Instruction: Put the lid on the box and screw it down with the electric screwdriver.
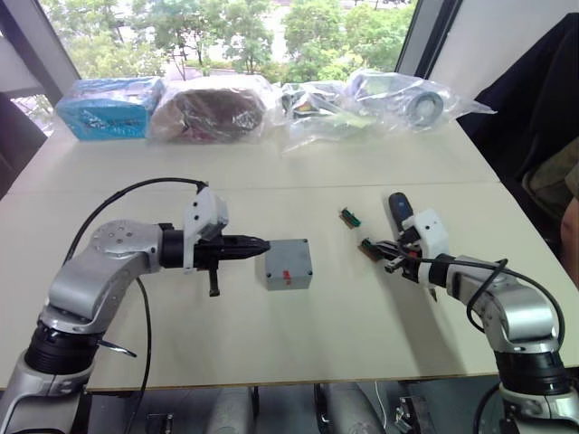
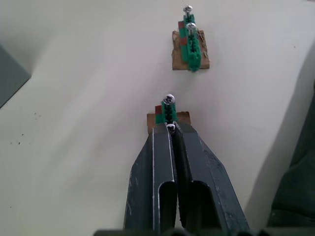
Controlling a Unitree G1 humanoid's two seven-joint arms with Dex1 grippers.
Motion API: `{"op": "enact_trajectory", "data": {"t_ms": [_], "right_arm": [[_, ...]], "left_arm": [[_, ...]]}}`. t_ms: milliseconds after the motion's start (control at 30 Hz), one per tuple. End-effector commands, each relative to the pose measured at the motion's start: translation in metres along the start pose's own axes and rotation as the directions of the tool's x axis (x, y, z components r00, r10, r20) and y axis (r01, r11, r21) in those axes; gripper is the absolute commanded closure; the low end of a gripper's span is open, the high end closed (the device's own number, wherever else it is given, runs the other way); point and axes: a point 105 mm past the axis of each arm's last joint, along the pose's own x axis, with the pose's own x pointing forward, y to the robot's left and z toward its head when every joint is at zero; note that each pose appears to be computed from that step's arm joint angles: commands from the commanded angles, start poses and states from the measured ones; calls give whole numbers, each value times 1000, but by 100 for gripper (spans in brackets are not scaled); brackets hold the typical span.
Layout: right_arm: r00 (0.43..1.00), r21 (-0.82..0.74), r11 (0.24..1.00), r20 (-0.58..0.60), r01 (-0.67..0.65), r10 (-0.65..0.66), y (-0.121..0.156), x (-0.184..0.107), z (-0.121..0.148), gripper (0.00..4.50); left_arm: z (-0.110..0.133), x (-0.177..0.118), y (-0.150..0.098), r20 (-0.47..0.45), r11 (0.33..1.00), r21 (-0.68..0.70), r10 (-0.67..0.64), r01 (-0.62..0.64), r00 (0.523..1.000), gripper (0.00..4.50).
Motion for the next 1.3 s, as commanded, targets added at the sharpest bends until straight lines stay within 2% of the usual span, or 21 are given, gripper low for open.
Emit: {"op": "enact_trajectory", "data": {"t_ms": [33,200,300,400,633,1300], "right_arm": [[998,-21,1000,63,16,-14,-2,-6,19,446],[990,-70,997,140,11,-1,3,-14,46,446],[977,-132,983,153,-126,146,32,-16,71,446],[955,-177,952,121,-249,272,63,-11,79,446],[916,-214,902,68,-374,396,105,11,81,446],[912,-234,893,56,-383,406,108,34,82,446]], "left_arm": [[12,1,-1,20,999,49,-13,12,1000,450],[8,-2,0,6,999,48,-1,1,1000,450],[2,-11,8,-20,998,42,49,-48,999,450],[0,-17,15,-30,996,35,81,-80,996,450],[-8,-26,21,-55,993,18,117,-116,992,450],[-15,-27,11,-69,993,0,115,-115,991,450]]}}
